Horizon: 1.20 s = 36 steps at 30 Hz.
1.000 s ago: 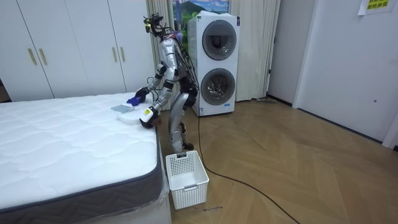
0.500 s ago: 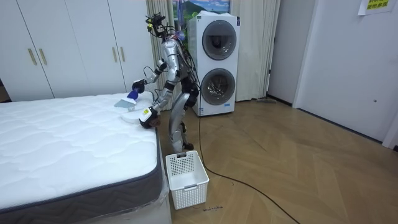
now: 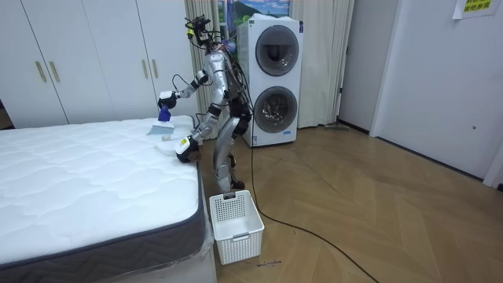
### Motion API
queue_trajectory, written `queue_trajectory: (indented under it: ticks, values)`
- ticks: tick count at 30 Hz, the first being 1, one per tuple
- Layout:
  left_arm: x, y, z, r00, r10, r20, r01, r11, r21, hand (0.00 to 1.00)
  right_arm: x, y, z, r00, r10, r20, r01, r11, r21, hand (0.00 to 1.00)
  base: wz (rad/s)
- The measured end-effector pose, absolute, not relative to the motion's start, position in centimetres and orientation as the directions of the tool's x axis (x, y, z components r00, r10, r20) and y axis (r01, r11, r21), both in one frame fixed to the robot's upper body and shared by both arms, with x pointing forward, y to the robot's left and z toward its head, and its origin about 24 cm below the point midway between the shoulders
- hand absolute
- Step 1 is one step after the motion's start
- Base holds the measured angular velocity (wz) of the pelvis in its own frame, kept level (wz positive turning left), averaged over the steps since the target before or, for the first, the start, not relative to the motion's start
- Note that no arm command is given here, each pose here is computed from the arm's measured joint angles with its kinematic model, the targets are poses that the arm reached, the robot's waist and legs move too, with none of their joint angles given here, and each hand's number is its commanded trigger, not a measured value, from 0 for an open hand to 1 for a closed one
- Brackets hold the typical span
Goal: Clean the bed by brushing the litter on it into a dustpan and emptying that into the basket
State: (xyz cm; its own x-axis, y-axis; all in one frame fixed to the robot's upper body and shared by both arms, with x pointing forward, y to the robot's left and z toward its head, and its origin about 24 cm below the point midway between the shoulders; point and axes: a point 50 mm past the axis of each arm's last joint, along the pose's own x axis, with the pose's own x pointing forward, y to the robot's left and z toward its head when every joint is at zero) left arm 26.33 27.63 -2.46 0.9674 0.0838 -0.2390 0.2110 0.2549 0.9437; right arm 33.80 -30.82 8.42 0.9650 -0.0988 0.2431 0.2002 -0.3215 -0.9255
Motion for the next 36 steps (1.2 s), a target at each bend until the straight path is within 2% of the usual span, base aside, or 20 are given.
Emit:
queue_trajectory:
  ticks: [4,10,28,36]
  values:
    - [26.3,27.8,-2.4,0.967,0.084,-0.239,0.213,0.239,0.947,1.0,34.2,-29.9,9.3,0.97,0.005,0.245,0.222,-0.436,-0.872,1.0,-0.04]
    - [26.3,27.9,-2.3,0.969,0.069,-0.238,0.221,0.197,0.955,1.0,34.6,-29.1,9.5,0.976,0.06,0.208,0.209,-0.503,-0.838,1.0,-0.02]
    - [26.4,28.0,-1.9,0.979,0.034,-0.202,0.198,0.081,0.977,1.0,34.3,-28.2,8.8,0.987,0.033,0.156,0.15,-0.529,-0.835,1.0,0.01]
    - [26.4,28.1,-1.9,0.978,0.043,-0.203,0.2,0.071,0.977,1.0,34.0,-27.9,8.7,0.986,0.019,0.169,0.152,-0.535,-0.831,1.0,-0.01]
